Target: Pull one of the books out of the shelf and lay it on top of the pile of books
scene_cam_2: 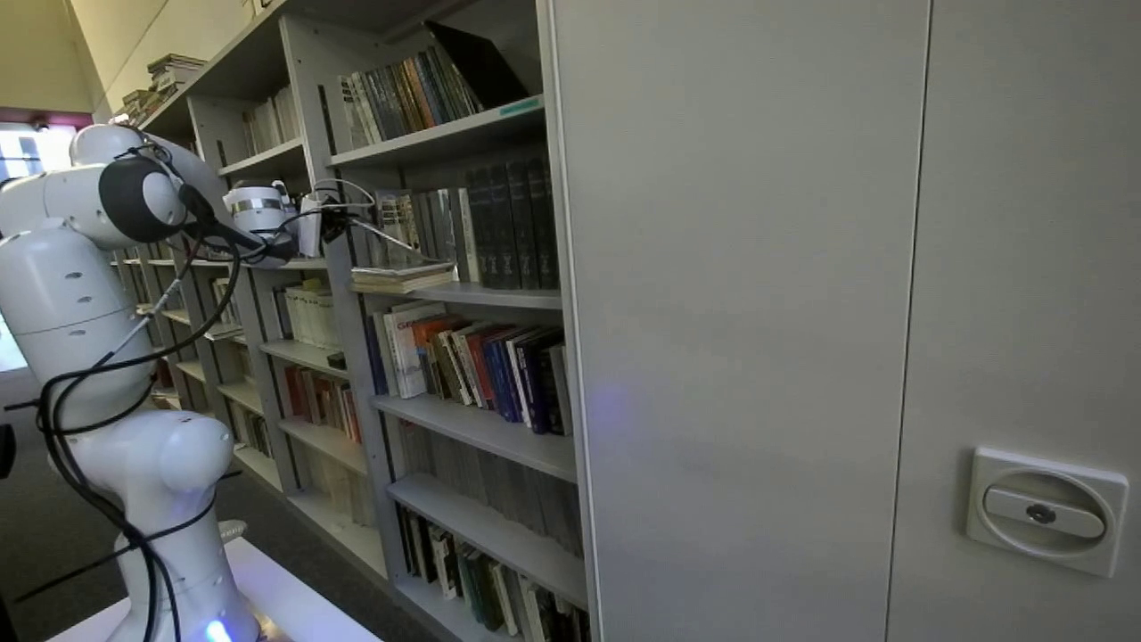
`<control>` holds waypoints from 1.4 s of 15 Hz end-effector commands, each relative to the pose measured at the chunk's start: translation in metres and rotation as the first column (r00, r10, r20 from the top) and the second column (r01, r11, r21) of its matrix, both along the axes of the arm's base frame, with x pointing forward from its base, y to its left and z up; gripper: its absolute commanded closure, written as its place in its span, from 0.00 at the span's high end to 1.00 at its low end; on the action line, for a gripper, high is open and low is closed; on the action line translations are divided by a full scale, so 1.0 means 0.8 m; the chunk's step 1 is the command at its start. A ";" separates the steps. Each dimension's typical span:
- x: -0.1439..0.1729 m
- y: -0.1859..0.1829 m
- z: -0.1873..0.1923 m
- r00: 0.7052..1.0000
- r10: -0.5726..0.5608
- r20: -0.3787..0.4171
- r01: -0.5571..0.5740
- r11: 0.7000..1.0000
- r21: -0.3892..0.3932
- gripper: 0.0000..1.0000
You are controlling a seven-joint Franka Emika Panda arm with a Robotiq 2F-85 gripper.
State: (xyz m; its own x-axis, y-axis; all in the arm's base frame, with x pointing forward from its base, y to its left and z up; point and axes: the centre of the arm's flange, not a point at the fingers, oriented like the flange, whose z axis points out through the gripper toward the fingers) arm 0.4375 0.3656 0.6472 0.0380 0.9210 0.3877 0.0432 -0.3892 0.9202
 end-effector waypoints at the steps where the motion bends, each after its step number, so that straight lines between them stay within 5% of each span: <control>1: -0.007 -0.034 0.003 0.999 -0.033 0.027 0.035 0.998 -0.060 0.02; 21: 0.020 0.008 -0.069 0.999 -0.034 -0.002 0.032 0.970 -0.242 0.02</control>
State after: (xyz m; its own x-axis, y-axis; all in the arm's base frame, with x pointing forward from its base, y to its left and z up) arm 0.4446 0.3666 0.5924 0.0618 0.9766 0.2060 0.0741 -0.2103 0.9748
